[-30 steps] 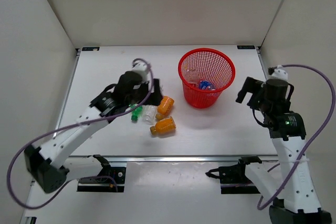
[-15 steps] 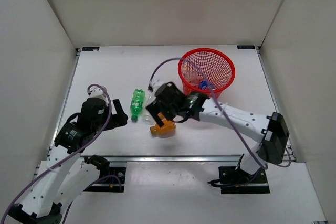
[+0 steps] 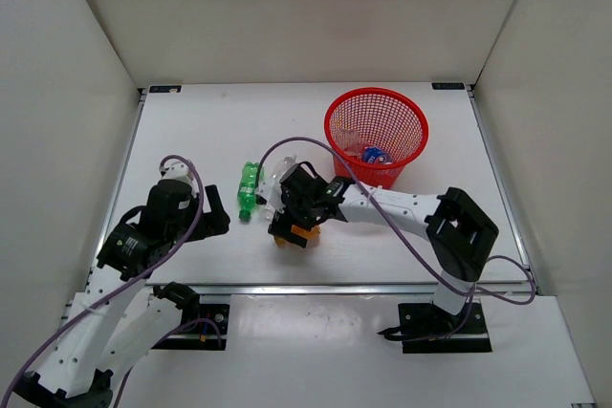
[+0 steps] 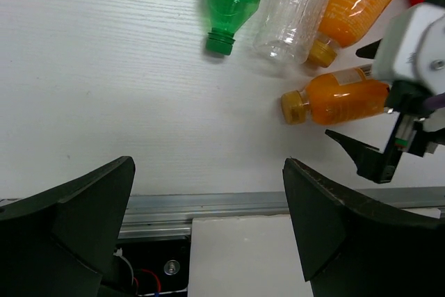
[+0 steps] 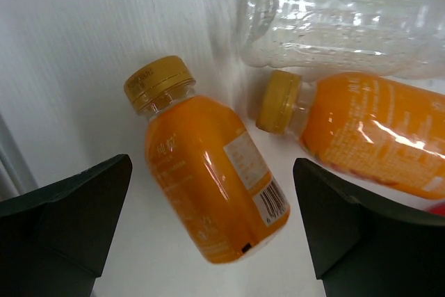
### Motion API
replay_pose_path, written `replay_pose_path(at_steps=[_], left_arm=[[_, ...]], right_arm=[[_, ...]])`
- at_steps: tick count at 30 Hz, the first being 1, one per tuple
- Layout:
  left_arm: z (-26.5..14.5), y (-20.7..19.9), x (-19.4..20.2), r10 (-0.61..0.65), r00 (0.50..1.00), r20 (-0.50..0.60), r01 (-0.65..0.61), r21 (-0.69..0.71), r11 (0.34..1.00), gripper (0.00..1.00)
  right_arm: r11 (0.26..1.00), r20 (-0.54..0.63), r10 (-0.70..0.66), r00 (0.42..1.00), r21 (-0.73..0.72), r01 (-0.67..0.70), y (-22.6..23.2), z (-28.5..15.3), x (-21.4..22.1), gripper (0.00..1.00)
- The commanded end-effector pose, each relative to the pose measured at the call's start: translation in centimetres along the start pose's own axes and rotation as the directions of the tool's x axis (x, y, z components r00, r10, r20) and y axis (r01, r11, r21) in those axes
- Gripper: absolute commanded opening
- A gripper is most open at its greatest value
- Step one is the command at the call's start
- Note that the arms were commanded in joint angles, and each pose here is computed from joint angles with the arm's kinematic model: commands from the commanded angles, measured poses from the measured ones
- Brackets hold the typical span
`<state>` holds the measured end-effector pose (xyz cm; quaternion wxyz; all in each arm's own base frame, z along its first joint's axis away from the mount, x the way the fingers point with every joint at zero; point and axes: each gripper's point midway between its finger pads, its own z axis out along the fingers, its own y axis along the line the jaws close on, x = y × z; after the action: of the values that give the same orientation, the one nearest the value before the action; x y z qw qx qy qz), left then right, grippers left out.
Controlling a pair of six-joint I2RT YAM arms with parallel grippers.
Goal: Put the plastic bottles in the bin
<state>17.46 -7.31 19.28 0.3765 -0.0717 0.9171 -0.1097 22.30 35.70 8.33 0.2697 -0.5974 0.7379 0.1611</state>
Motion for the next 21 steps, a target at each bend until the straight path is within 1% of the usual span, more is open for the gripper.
replay_pose_path(at_steps=[1,4,5,6,7,9,10,11,12,13,14,17,18,19,20,21], left_arm=[[0.0,0.2,-0.2,0.019,1.000,-0.011,-0.019,-0.017,1.000,0.99],[0.2,0.5,-0.3,0.016,1.000,0.001,-0.016,-0.026,1.000,0.98],[0.3,0.5,0.0,0.022,1.000,-0.008,-0.022,-0.021,1.000,0.99],[0.3,0.3,-0.3,0.009,1.000,0.010,-0.008,-0.016,1.000,0.99],[0.4,0.2,-0.2,0.012,1.000,0.006,-0.012,-0.012,1.000,0.99],[0.4,0.0,-0.3,0.007,1.000,0.010,-0.007,0.000,1.000,0.99],[0.7,0.1,-0.3,0.008,1.000,0.009,-0.008,-0.009,1.000,0.98],[0.7,0.1,-0.2,0.012,1.000,0.003,-0.012,-0.007,1.000,0.98],[0.6,-0.1,-0.8,0.015,1.000,0.021,-0.015,-0.002,1.000,0.98],[0.7,-0.1,-0.8,0.014,1.000,0.017,-0.014,-0.007,1.000,0.99],[0.6,-0.2,-1.0,0.023,0.999,0.021,-0.023,-0.003,1.000,0.98],[0.9,-0.2,-1.2,0.022,0.999,0.024,-0.022,-0.009,1.000,0.99],[0.9,-0.5,-1.2,0.020,1.000,0.020,-0.020,0.003,1.000,0.99],[0.9,-0.6,-1.4,0.019,0.999,0.032,-0.020,0.012,1.000,0.99],[1.0,-0.6,-1.3,0.023,0.999,0.023,-0.023,0.012,1.000,0.99],[1.0,-0.7,-1.5,0.021,0.999,0.031,-0.021,0.013,1.000,0.98]], right_arm=[[0.994,-0.010,-0.102,0.995,-0.027,0.102,0.7,1.5,0.5,0.99],[0.994,-0.047,-0.096,0.994,-0.050,0.094,2.3,1.7,2.4,0.99],[0.995,-0.048,-0.092,0.995,-0.036,0.090,2.7,1.6,2.5,0.99],[0.996,-0.041,-0.083,0.996,-0.019,0.082,2.7,1.8,2.8,0.98],[0.996,-0.057,-0.083,0.995,-0.018,0.082,2.9,2.1,3.9,0.96],[0.999,-0.061,-0.046,0.997,0.001,0.047,3.3,2.1,4.5,0.89],[1.000,-0.060,-0.017,0.998,0.010,0.017,3.2,2.1,4.6,0.88],[1.000,-0.066,-0.011,0.998,0.014,0.012,3.3,2.1,5.2,0.85],[1.000,-0.035,0.013,0.999,0.018,-0.013,3.3,1.8,4.3,0.70],[0.999,-0.012,0.026,1.000,0.024,-0.026,3.4,1.5,3.9,0.54],[0.999,-0.006,0.028,1.000,0.017,-0.028,3.6,1.3,3.8,0.50],[0.998,0.080,0.015,0.997,0.061,-0.020,3.4,-0.8,1.3,0.44],[0.998,0.110,0.006,0.994,0.057,-0.012,3.6,-1.7,0.2,0.38],[0.998,0.147,-0.007,0.989,0.067,-0.003,3.7,-3.1,-1.1,0.35],[0.997,0.167,-0.008,0.986,0.071,-0.004,3.5,-4.0,-2.1,0.35],[0.996,0.216,-0.019,0.976,0.091,-0.001,3.3,-5.9,-3.8,0.36]])
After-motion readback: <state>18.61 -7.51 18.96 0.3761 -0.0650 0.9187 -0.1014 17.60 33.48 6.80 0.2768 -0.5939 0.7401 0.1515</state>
